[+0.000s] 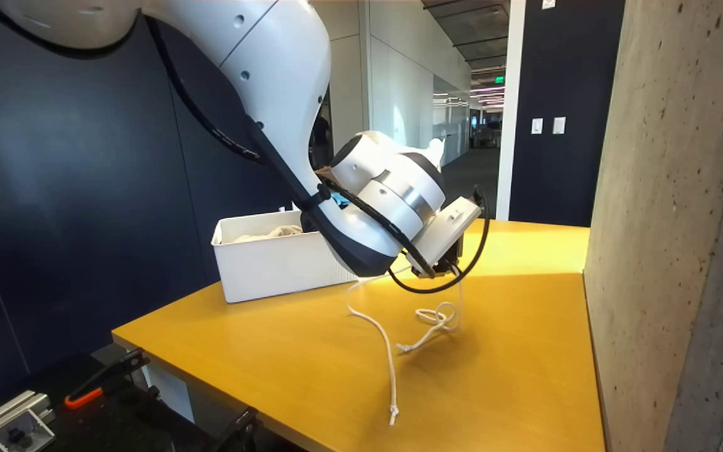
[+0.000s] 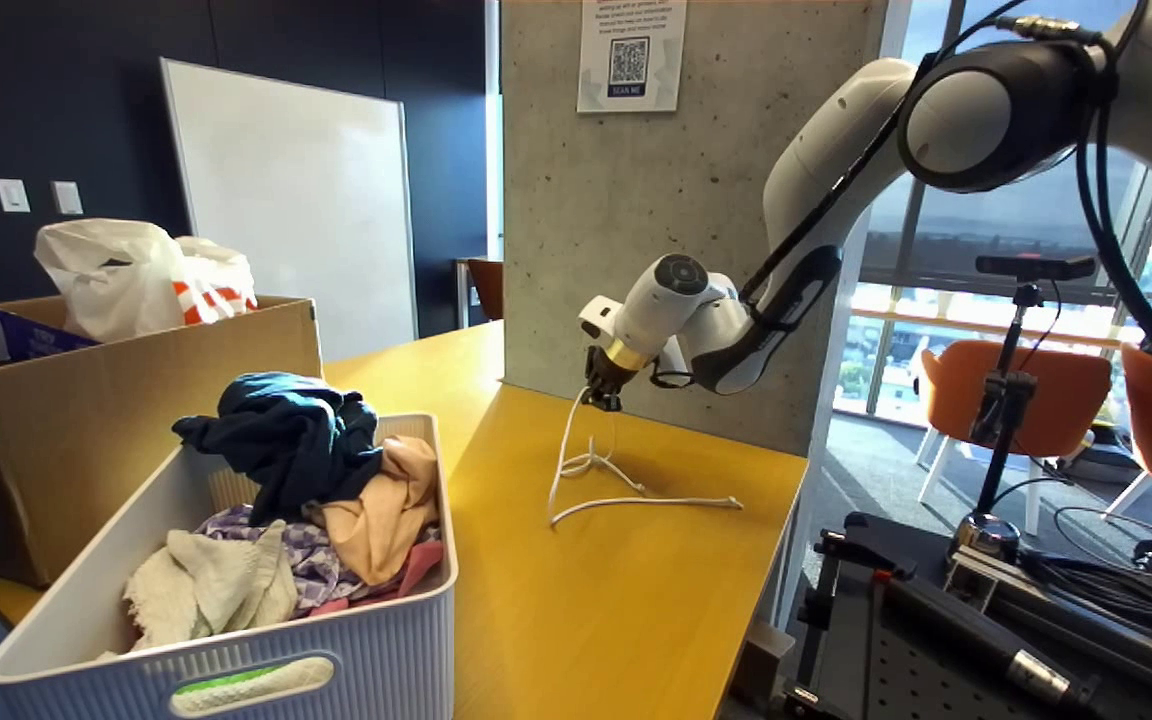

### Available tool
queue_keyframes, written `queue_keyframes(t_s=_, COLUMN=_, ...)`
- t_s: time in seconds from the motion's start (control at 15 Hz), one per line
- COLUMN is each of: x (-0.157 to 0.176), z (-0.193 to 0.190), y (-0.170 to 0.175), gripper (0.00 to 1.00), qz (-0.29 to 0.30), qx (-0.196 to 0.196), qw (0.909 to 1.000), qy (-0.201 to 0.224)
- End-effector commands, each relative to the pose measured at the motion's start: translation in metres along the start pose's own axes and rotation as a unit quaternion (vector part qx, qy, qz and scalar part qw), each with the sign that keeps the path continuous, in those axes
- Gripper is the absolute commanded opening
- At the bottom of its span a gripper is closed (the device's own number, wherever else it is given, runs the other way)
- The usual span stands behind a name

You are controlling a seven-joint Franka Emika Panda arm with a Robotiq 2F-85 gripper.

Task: Remove the white rope from the white basket and put it on the table

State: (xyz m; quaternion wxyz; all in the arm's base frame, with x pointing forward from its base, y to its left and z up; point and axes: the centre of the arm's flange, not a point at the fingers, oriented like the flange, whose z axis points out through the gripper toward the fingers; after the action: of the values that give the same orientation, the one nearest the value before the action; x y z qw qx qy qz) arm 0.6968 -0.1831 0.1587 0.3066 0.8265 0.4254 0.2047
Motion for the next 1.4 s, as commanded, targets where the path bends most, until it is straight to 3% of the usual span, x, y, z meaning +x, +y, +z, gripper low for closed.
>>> queue_keyframes(t_s=0.0, x=0.023, z=0.037, y=0.067, gripper=0.0, qz=-0.013, qx=0.037, qw=0.9991, qy=0.017)
queue_keyframes(t_s=0.13, x=0.03, z=0.042, y=0.072, gripper=0.0, qz=-0.015, qx=0.053, qw=0.998, qy=0.031)
queue_keyframes(t_s=0.2, x=0.031, z=0.044, y=0.074, gripper=0.26, qz=-0.015, qx=0.058, qw=0.9975, qy=0.037)
queue_keyframes(t_s=0.27, x=0.034, z=0.047, y=0.079, gripper=0.27, qz=-0.013, qx=0.062, qw=0.9972, qy=0.039)
queue_keyframes(t_s=0.67, x=0.024, z=0.081, y=0.125, gripper=0.7, qz=0.001, qx=0.114, qw=0.9922, qy=0.05)
queue_keyframes(t_s=0.93, x=0.021, z=0.071, y=0.12, gripper=0.98, qz=0.011, qx=0.173, qw=0.984, qy=0.041)
queue_keyframes(t_s=1.33, x=0.047, z=0.038, y=0.075, gripper=1.0, qz=0.073, qx=0.234, qw=0.9676, qy=0.06)
